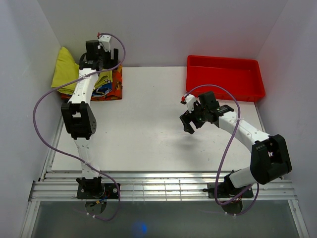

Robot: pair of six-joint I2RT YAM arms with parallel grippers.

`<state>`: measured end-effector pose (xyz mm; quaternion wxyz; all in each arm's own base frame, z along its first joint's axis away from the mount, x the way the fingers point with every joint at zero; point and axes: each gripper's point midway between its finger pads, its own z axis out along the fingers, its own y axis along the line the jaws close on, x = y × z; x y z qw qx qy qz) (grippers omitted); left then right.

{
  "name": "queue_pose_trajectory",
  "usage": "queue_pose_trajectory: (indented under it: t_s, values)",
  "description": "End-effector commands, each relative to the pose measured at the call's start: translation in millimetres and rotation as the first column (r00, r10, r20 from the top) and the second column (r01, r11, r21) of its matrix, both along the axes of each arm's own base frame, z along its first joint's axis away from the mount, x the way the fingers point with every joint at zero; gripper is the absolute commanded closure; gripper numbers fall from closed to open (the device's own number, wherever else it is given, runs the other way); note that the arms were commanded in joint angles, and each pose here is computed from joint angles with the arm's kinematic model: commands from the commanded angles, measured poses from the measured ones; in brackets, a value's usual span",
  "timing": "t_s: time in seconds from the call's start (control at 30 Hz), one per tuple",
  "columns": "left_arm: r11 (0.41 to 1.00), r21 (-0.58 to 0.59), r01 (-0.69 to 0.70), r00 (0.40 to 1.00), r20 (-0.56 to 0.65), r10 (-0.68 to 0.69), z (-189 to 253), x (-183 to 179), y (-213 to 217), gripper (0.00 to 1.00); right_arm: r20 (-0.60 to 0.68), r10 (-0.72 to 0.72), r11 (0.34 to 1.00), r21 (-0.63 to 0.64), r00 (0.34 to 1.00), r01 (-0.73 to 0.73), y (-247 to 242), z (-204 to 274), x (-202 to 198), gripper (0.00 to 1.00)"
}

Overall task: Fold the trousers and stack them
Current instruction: Neatly place the folded trousers to the corner

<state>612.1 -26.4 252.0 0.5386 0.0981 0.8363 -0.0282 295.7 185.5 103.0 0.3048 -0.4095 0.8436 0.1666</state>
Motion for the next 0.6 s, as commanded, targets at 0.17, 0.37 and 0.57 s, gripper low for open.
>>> queue_pose_trajectory:
  t_s: [0.17,0.37,0.57]
  values:
    - [0.932,0.271,-0.243,0.968,0.011,0.249,-42.0,16.1,20.9,0.02,-0.006,-0.001,1.000,0.011,1.000,0.001,0.2,-2.0,-1.4,0.10]
    - [0.884,0.380,-0.272,0.956,-0.001,0.294,-67.5,18.6,24.0,0.02,-0.007,-0.004,1.000,0.009,1.000,0.004,0.9,-2.6,1.3,0.10]
    - [0.915,0.357,-0.189,0.978,-0.013,0.207,-70.8,25.7,9.0,0.48,-0.005,-0.008,1.000,0.000,1.000,0.008,-2.1,-3.9,0.0,0.10]
